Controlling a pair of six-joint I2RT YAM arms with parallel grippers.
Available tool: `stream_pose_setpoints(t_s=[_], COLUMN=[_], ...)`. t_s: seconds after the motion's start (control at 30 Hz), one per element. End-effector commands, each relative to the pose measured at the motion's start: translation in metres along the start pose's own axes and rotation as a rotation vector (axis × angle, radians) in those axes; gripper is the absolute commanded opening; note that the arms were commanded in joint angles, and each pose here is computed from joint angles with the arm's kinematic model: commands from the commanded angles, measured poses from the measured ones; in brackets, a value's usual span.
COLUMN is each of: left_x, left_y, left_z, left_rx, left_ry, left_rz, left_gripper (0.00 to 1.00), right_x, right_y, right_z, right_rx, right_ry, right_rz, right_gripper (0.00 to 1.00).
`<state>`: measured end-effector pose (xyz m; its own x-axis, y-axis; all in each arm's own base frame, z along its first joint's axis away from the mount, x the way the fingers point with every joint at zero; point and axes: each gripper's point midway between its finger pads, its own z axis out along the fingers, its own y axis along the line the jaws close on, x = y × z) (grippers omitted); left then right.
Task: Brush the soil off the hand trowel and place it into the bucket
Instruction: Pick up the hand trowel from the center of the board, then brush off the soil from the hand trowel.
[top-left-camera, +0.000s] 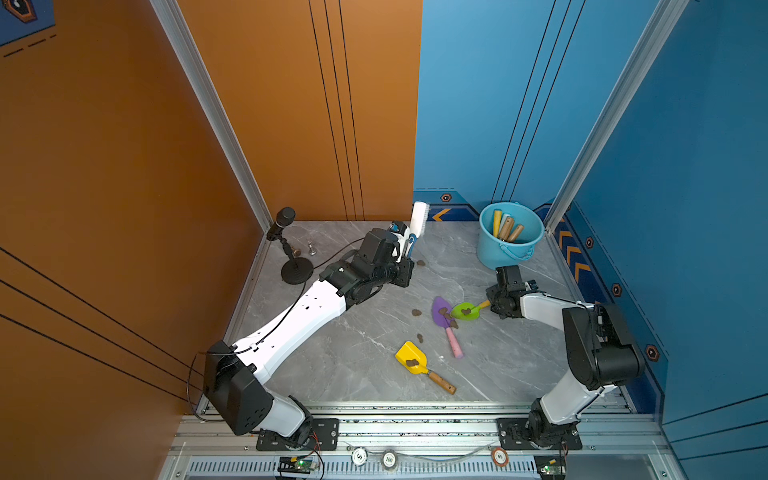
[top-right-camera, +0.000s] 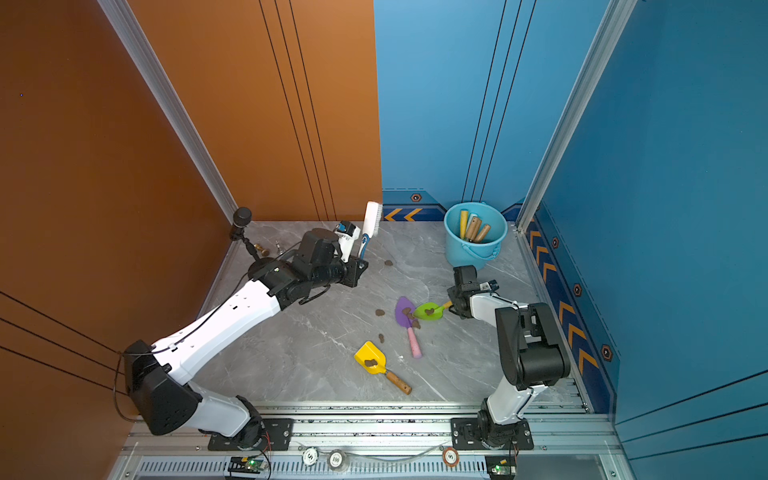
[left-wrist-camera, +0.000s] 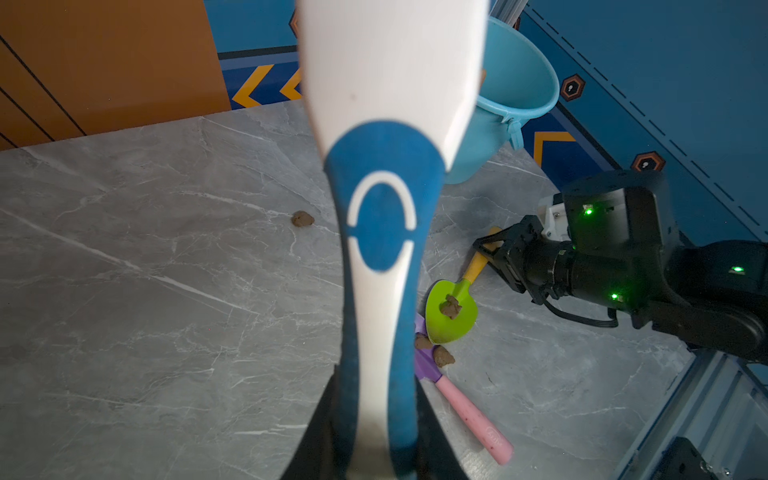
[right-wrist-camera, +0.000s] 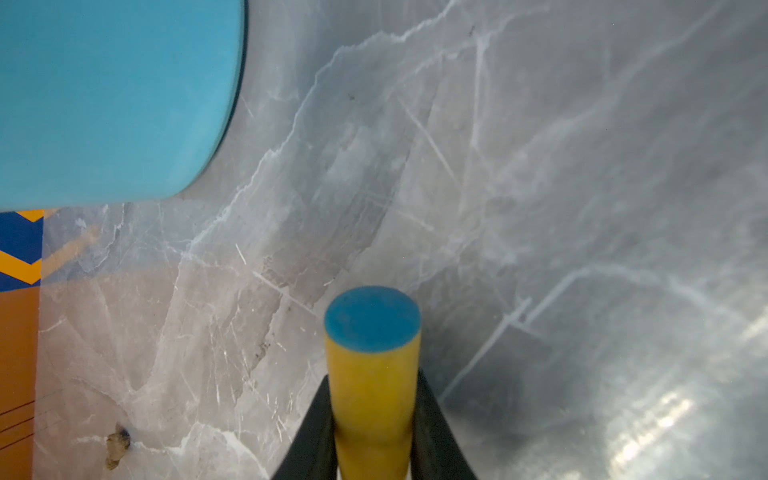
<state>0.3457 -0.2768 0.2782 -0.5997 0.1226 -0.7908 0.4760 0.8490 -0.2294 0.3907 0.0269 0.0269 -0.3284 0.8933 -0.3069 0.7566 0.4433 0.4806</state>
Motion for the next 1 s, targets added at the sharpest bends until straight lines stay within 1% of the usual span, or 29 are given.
stream_pose_setpoints(t_s=[0.0, 0.07, 0.23, 0.33, 0.4, 0.57, 0.63, 0.7, 0.8, 0.87, 0.97], left_x=[0.006, 0.009, 0.022, 0.037, 0.046, 0.066, 0.077, 0.09, 0.105, 0.11, 0.115], left_y=[0.009, 0.015, 0.026, 0.033, 0.042, 0.06, 0.06, 0.057, 0.05, 0.045, 0.045], left_z=[-0.016, -0.021, -0.034, -0.041, -0.047, -0.052, -0.049, -0.041, -0.028, -0.017, 0.0], left_rx=[-0.054, -0.08, -0.126, -0.148, -0.189, -0.291, -0.305, -0.321, -0.35, -0.358, -0.366], left_ry=[0.008, 0.014, 0.035, 0.08, 0.121, 0.202, 0.229, 0.271, 0.327, 0.357, 0.398], left_rz=[0.065, 0.086, 0.134, 0.225, 0.286, 0.374, 0.403, 0.469, 0.566, 0.585, 0.586], left_gripper=[0.0, 0.0, 0.0, 0.0, 0.0, 0.0, 0.0, 0.0, 0.0, 0.0, 0.0], right_x=[-0.009, -0.014, -0.018, -0.008, 0.007, 0.035, 0.049, 0.065, 0.086, 0.098, 0.107], right_y=[0.013, 0.03, 0.08, 0.11, 0.129, 0.174, 0.191, 0.212, 0.231, 0.239, 0.242], right_z=[-0.008, -0.017, -0.054, -0.075, -0.082, -0.095, -0.095, -0.094, -0.09, -0.087, -0.079], right_rx=[-0.012, -0.043, -0.146, -0.198, -0.244, -0.361, -0.421, -0.485, -0.532, -0.544, -0.522], right_ry=[-0.032, -0.046, -0.099, -0.128, -0.106, -0.069, -0.033, 0.015, 0.083, 0.115, 0.147], right_rz=[-0.115, -0.181, -0.353, -0.487, -0.573, -0.7, -0.732, -0.774, -0.827, -0.874, -0.921], right_gripper=[0.15, 0.12, 0.1, 0.1, 0.1, 0.1, 0.1, 0.1, 0.1, 0.09, 0.09])
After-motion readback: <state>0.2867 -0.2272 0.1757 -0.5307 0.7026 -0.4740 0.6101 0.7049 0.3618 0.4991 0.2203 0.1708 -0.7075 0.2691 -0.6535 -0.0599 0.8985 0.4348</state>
